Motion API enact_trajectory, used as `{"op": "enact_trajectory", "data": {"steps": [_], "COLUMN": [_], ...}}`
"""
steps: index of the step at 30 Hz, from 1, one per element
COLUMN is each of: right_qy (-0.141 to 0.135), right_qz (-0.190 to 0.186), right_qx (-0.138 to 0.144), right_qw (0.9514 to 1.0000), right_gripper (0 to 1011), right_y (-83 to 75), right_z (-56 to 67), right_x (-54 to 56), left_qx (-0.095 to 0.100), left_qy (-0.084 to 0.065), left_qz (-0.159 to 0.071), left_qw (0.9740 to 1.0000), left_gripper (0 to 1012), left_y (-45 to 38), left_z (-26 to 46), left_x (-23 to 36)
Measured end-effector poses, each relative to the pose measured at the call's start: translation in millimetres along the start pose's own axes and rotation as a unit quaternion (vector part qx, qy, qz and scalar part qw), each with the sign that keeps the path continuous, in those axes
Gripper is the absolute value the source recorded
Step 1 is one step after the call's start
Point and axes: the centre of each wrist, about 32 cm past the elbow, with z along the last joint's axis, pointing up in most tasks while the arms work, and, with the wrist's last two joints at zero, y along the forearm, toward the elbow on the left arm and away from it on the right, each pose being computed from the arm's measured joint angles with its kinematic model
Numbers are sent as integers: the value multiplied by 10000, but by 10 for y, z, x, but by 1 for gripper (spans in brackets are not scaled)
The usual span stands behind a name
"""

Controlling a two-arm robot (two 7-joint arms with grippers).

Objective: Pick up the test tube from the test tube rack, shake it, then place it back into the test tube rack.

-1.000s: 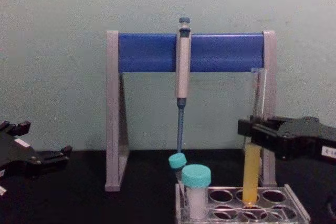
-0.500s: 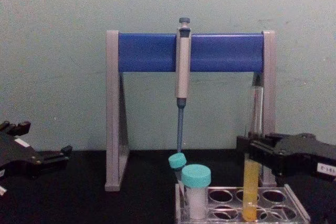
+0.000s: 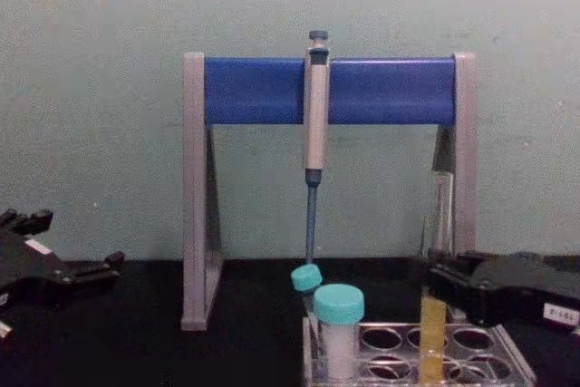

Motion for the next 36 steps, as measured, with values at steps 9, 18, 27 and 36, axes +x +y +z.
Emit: {"op": "enact_trajectory", "data": {"steps": [9,18,27,36], "right_qy": [28,24,22,25], "right_qz": [-31,-45,-47,-47], "right_qx": [-52,-92,-96,-110], "right_qw": [10000,9999,9999,9999], "right_gripper": [229,229,229,373], "right_y": [12,19,20,17], "right_z": [-35,-48,-48,-50], "right_x": [4,1,0,2], "left_qx": [0,0,0,0], "left_qy": [0,0,0,0], "left_qz": [0,0,0,0], "left_qw": [10000,10000,10000,10000], "left_gripper": [1010,1010,1010,1010], "left_y": [0,0,0,0], "left_z": [0,0,0,0], "left_x": [0,0,0,0]}}
